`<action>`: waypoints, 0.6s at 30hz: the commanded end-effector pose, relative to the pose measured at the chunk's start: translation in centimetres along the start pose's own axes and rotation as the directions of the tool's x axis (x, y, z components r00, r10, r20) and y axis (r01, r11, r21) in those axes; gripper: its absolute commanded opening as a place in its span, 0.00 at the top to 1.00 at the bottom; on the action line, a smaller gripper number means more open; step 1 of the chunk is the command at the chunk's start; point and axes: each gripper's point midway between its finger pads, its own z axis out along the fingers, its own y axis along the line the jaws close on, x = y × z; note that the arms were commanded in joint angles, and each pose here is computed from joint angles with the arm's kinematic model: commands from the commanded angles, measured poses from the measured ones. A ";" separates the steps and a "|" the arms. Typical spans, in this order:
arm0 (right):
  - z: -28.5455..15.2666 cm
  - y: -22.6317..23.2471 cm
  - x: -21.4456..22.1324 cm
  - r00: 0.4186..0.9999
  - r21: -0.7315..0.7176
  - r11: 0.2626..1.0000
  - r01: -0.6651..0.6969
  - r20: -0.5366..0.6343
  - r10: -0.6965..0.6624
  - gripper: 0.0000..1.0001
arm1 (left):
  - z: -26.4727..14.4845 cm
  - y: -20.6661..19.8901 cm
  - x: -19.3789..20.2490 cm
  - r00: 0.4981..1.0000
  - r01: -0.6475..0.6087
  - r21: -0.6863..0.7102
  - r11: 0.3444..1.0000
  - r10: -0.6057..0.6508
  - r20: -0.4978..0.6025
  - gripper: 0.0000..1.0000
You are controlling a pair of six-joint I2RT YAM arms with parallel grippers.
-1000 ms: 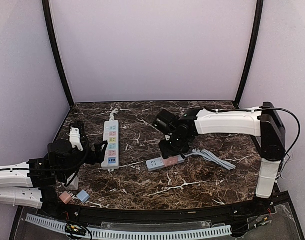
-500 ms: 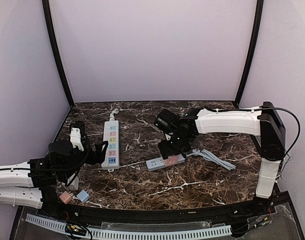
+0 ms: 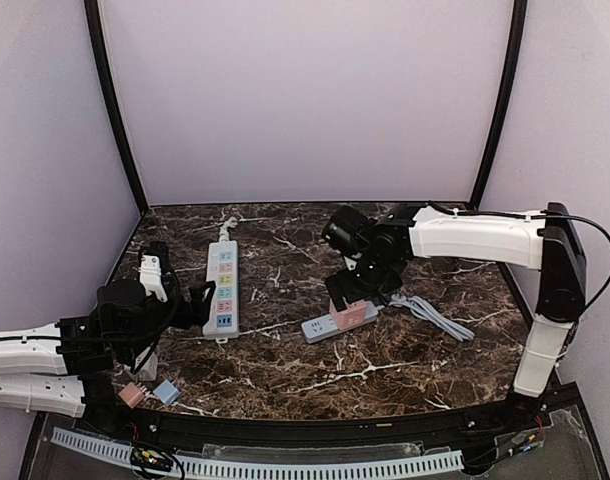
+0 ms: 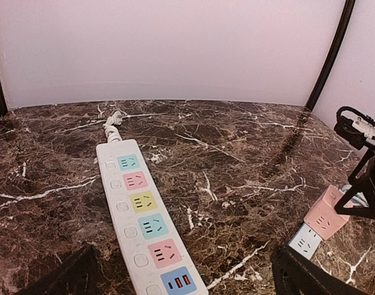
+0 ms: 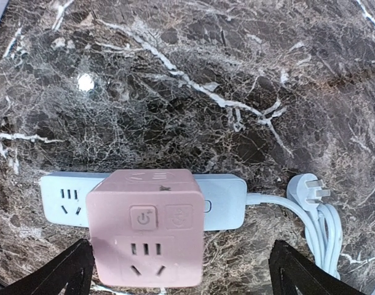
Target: Insert the plug
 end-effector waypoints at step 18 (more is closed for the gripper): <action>-9.3 -1.8 -6.7 0.897 -0.102 0.992 -0.067 0.429 0.105 0.01 | 0.8 2.0 0.1 0.996 -0.093 -0.160 0.983 0.090 -0.026 0.01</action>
